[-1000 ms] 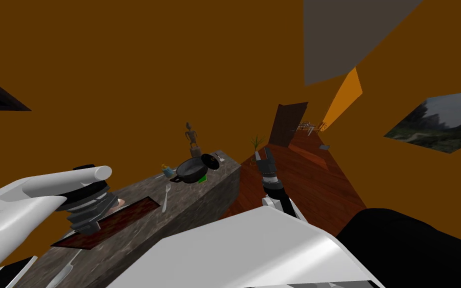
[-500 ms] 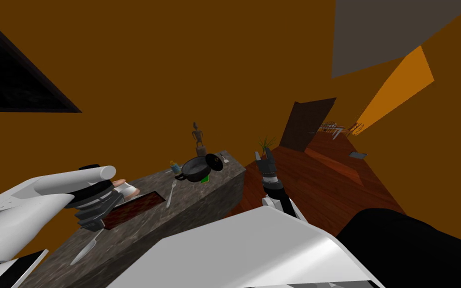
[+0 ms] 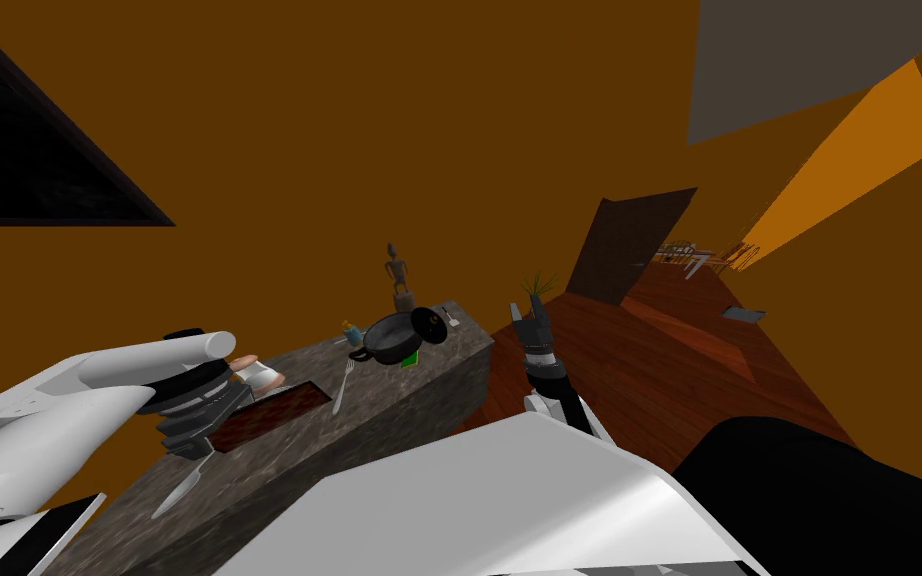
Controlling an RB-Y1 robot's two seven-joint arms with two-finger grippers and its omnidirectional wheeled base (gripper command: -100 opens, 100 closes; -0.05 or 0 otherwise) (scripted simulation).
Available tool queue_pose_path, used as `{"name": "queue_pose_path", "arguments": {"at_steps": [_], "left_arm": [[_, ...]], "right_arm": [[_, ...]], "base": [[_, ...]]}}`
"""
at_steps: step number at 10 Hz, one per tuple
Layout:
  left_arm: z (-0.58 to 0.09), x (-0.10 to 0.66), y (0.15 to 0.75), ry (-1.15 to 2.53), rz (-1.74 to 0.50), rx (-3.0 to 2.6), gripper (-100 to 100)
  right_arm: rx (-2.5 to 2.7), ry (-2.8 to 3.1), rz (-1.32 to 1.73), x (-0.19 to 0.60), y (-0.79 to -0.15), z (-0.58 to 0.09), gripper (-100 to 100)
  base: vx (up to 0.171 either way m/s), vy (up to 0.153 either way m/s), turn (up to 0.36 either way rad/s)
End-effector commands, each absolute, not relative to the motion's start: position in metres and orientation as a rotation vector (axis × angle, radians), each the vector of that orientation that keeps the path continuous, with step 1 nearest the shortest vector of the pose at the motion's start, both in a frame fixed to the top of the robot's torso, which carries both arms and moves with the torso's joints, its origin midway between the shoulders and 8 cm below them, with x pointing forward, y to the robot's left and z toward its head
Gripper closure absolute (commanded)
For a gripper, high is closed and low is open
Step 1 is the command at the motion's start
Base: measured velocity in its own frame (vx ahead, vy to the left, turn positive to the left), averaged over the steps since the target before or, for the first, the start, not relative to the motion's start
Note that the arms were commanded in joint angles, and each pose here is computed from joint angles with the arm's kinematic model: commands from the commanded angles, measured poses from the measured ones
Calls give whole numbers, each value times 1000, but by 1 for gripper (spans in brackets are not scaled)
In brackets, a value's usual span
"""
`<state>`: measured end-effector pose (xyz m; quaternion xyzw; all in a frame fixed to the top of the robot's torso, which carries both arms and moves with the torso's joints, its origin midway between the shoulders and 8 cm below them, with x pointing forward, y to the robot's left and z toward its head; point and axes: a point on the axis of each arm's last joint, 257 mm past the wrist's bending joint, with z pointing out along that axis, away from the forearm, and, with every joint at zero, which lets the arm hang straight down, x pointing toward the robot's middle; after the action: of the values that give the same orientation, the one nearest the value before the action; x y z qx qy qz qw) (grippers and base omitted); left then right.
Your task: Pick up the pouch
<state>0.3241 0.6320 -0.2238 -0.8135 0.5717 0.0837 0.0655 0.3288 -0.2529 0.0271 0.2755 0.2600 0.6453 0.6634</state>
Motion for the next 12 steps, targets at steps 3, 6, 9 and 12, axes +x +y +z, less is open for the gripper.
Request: {"name": "queue_pose_path", "arguments": {"at_steps": [3,6,9,12], "left_arm": [[-224,324,632,1725,253,-2455,-100],[-236,324,632,1724,254,-2456,-100],[-244,322,632,1724,256,-2458,-100],[-244,324,632,1723,250,-2453,100]], "right_arm": [[622,587,1458,329,-253,27,0],[622,587,1458,329,-253,27,0],[622,587,1458,329,-253,27,0],[622,587,1458,329,-253,27,0]], "base": [[2,-3,8],[0,1,3],[-5,13,-4],[0,0,0]]}}
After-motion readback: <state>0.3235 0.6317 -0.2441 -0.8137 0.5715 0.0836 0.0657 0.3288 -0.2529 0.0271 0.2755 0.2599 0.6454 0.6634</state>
